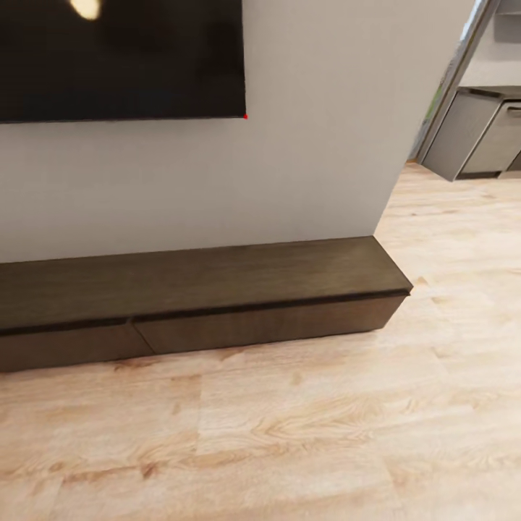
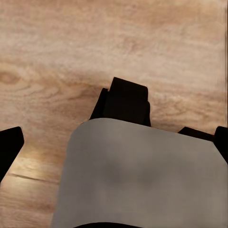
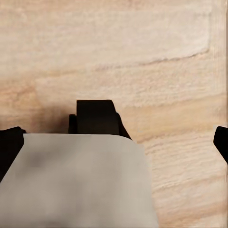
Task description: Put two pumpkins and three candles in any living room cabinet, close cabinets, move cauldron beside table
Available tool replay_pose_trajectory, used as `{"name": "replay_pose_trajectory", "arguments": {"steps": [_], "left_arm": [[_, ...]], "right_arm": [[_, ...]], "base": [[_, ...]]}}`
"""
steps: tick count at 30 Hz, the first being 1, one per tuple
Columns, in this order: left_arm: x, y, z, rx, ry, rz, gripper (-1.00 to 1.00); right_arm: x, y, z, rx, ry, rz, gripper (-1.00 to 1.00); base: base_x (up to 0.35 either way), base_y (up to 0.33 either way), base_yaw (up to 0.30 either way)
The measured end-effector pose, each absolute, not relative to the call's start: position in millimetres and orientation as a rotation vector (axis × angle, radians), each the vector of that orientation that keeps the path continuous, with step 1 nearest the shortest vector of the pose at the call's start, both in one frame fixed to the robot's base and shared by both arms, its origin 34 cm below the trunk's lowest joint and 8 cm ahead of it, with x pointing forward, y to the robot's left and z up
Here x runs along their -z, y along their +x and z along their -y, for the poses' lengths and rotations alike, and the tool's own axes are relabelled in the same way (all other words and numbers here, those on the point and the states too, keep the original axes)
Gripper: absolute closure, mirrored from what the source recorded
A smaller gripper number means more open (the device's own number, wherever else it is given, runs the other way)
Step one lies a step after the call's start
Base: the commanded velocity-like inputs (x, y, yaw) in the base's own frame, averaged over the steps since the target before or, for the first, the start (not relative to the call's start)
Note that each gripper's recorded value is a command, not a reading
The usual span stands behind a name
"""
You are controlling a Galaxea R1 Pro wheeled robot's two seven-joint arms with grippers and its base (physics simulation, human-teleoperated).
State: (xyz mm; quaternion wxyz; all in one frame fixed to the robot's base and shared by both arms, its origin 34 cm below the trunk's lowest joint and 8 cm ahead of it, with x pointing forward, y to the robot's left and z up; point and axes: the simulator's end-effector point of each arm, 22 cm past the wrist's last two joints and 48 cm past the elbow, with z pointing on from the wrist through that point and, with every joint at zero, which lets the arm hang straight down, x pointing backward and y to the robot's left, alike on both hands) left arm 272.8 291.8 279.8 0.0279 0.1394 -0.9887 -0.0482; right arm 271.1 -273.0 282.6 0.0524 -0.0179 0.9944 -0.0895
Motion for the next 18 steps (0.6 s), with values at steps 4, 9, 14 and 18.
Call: {"name": "replay_pose_trajectory", "arguments": {"steps": [4,9,14,18], "left_arm": [[-279.8,272.8,-291.8,0.149,0.43,3.052,-1.0],[-279.8,272.8,-291.8,0.149,0.431,3.052,-1.0],[-279.8,272.8,-291.8,0.149,0.43,3.052,-1.0],[-279.8,272.8,-291.3,0.148,0.43,3.052,-1.0]], "right_arm": [[-282.6,271.5,272.4,0.271,-0.056,-3.022,-1.0],[-282.6,271.6,272.5,0.271,-0.055,-3.022,-1.0],[-282.6,271.5,272.4,0.271,-0.054,-3.022,-1.0],[-282.6,271.4,274.2,0.274,-0.054,-3.022,-1.0]], "base": [[0.305,-0.143,0.229],[0.275,-0.213,0.281],[0.26,-0.233,0.267],[0.249,-0.236,0.046]]}}
